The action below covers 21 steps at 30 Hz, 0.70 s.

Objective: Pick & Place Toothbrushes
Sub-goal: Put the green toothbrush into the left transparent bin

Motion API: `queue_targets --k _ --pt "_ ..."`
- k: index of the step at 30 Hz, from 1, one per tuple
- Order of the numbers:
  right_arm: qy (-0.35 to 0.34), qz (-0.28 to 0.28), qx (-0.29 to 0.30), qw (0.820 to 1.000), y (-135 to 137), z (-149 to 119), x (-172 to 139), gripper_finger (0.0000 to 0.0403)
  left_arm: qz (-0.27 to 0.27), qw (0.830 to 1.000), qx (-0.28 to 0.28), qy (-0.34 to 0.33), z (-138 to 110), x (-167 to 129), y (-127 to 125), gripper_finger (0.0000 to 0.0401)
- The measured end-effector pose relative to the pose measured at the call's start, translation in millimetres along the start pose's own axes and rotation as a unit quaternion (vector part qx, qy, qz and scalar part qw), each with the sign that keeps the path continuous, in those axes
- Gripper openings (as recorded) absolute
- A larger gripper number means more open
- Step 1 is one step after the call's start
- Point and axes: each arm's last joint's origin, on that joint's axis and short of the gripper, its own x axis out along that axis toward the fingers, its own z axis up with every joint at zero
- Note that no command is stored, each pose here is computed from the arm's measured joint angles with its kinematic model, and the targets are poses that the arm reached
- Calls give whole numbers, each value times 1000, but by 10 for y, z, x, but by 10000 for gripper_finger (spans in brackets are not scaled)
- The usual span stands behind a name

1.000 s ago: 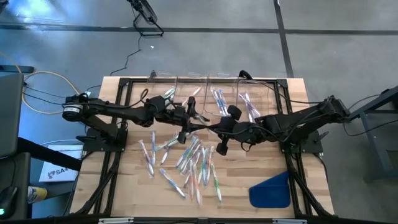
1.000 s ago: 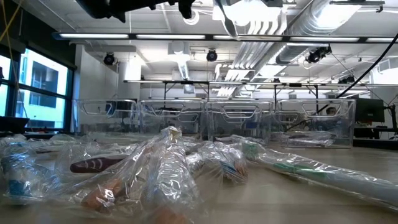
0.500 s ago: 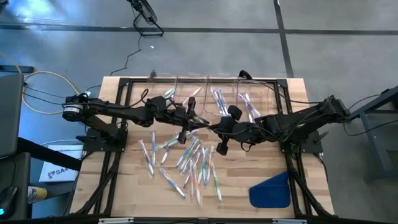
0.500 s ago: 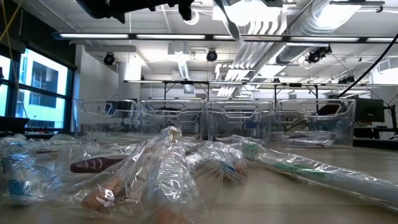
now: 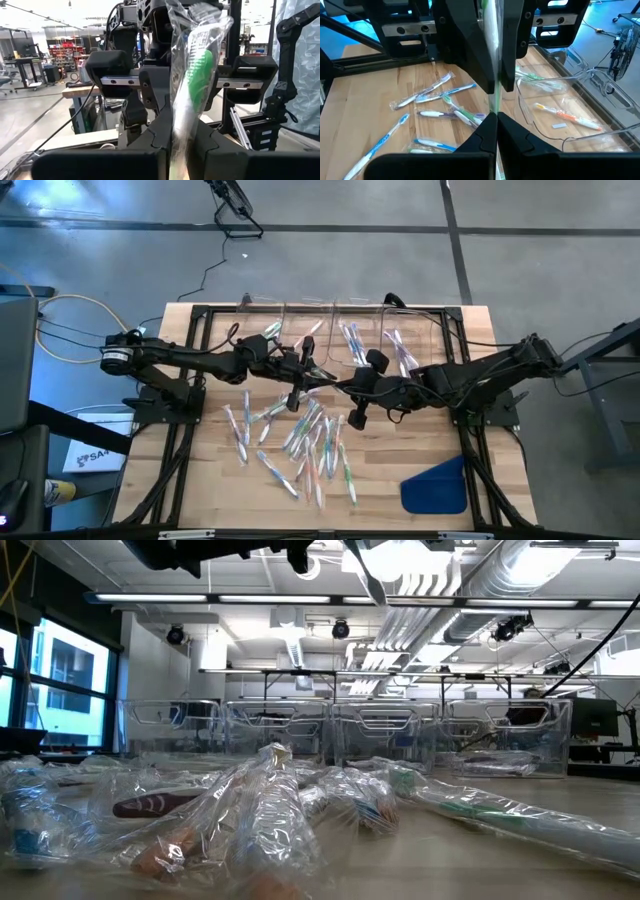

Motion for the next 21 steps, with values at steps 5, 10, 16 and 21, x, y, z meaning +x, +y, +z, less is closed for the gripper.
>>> queue_targets --k 5,10,16,21 --pt "1 9 8 1000 6 2 0 4 0 1000 0 0 0 -1 2 17" --pt "-4 11 14 1000 10 12 -1 4 0 1000 0 0 0 -1 3 17" --pt "-3 17 9 1000 22 9 -6 4 0 1000 0 0 -1 -1 3 21" --pt "-1 23 9 1000 25 9 -6 4 0 1000 1 -3 4 -1 3 19"
